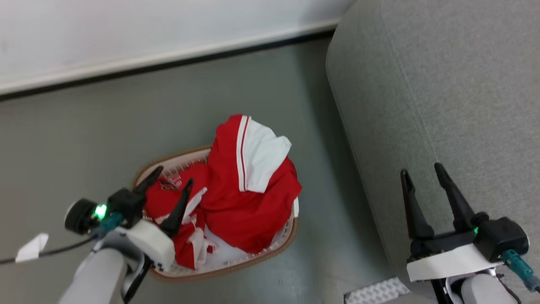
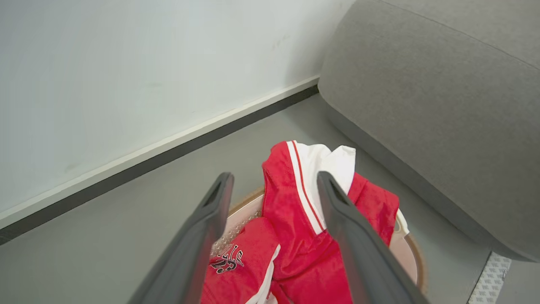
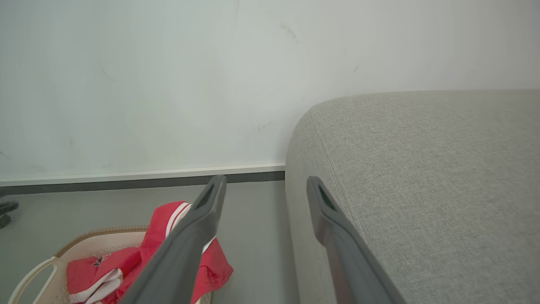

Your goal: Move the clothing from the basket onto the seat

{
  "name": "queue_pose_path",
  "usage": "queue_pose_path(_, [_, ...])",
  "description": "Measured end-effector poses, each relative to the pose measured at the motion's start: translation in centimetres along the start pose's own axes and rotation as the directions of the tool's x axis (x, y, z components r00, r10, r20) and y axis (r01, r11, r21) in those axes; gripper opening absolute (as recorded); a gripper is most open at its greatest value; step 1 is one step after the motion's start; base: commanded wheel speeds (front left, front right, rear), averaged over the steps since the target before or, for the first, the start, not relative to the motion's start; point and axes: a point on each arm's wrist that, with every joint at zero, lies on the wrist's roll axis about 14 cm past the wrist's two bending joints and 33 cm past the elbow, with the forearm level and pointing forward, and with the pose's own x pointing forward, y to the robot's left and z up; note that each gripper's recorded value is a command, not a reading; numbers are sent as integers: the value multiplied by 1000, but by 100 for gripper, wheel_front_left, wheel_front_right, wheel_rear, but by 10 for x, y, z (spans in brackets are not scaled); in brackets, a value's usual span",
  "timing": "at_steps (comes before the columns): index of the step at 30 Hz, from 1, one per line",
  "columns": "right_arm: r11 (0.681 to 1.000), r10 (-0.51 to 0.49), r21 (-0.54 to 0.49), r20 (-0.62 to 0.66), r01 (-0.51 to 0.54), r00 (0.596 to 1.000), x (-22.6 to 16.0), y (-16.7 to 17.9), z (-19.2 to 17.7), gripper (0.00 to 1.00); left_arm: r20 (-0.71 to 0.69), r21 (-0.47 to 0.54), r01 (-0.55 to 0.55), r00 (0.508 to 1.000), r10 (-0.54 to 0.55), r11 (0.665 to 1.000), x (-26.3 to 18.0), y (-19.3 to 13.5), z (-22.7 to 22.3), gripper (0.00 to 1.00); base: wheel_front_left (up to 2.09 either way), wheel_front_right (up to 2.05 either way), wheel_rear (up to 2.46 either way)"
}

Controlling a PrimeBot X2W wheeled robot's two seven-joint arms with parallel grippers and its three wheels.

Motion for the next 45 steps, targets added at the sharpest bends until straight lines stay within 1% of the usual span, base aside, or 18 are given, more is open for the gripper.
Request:
queue_pose_path(3, [1000,1,2,-3,-1,1000,13,-1,-4,100,-55,16,61,997,-60,998,22,-6,-20,100,0,0,0])
queue_pose_path(6, [1000,9,8,-33,-9,999,21,1,-18,100,-135,19,114,985,-110,993,36,-14,-46,100,0,0,0])
queue_pose_path(11, [1000,20,20,-63,-19,998,34,3,-34,100,-259,25,202,947,-189,979,50,-31,-86,100,0,0,0])
queue_pose_path(16, [999,24,36,-74,-21,997,40,3,-42,100,-364,41,247,906,-216,968,60,-30,-117,100,0,0,0])
queue_pose_path(19, [999,25,35,-70,-23,997,44,3,-43,100,-397,25,260,889,-229,965,66,-31,-130,100,0,0,0])
queue_pose_path(23, [998,10,58,-82,-6,997,45,-1,-50,100,-415,12,258,880,-230,966,78,-25,-142,100,0,0,0])
queue_pose_path(31, [996,17,84,-147,-5,989,45,2,-77,100,-469,2,255,855,-224,967,94,-17,-166,100,0,0,0])
queue_pose_path(37, [995,20,100,-166,-4,986,45,3,-86,100,-530,28,230,829,-181,973,97,-2,-185,100,0,0,0])
queue_pose_path(45, [994,13,106,-185,7,983,45,1,-94,100,-579,27,224,798,-168,974,99,3,-207,100,0,0,0])
